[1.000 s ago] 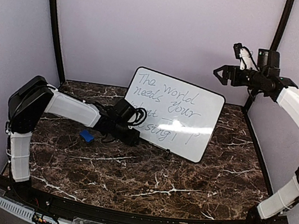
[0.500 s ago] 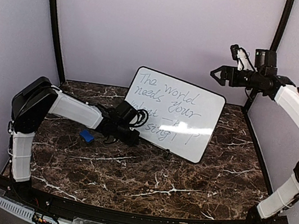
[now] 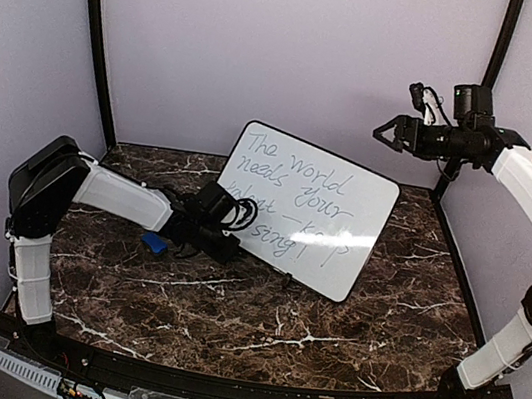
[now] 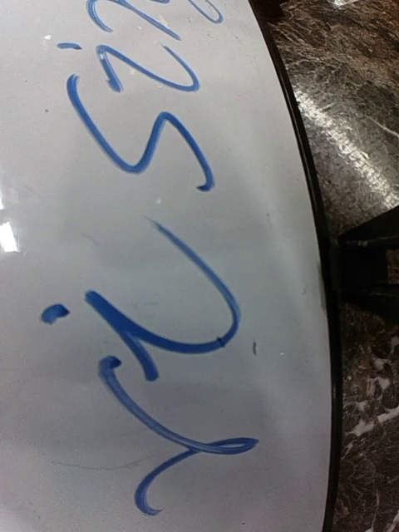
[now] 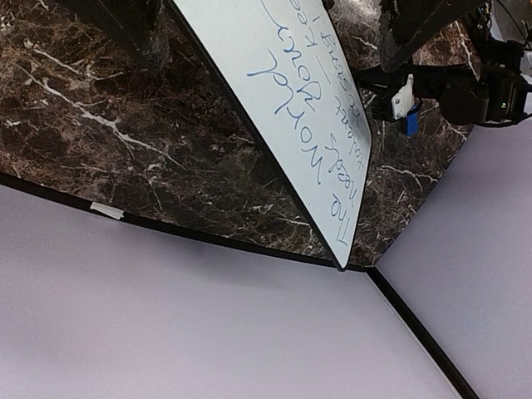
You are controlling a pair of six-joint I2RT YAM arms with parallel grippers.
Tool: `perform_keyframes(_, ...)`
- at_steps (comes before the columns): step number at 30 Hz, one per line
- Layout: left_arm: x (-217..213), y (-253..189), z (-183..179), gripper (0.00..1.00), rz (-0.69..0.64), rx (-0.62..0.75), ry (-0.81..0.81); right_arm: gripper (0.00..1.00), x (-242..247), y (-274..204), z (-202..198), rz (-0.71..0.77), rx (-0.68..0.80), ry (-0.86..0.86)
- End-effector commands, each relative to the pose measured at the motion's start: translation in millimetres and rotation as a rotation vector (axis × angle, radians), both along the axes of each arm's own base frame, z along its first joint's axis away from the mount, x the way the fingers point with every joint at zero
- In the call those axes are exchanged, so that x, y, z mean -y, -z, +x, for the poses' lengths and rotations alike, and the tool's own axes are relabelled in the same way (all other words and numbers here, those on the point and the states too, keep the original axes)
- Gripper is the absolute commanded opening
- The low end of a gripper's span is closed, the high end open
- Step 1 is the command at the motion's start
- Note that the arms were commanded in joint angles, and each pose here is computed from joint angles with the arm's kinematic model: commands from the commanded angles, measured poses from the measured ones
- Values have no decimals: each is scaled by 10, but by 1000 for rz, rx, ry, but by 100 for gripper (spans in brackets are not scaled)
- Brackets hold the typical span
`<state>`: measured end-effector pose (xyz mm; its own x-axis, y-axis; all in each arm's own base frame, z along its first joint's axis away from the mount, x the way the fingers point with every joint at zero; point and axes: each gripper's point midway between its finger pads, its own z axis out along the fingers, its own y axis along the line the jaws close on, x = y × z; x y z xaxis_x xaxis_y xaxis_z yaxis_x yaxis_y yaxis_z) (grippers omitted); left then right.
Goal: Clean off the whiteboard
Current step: Move the whiteboard to the center of the board.
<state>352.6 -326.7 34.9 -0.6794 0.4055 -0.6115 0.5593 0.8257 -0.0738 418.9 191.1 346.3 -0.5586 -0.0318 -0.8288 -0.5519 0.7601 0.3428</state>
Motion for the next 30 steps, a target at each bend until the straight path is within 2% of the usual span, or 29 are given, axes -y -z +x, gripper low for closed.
perform_keyframes(1,39,-182,-281,0,38,19,147,84,-65,-291,-197,-19,13,9)
perform_keyframes(5,89,-242,-402,0,13,48,210,83,-172,-101,-304,-47,-58,-24)
perform_keyframes(19,199,-210,-718,0,-93,111,380,78,-602,185,-520,-31,-108,-215)
perform_keyframes(30,59,-134,-682,3,-20,182,390,76,-719,324,-572,-36,-140,-276)
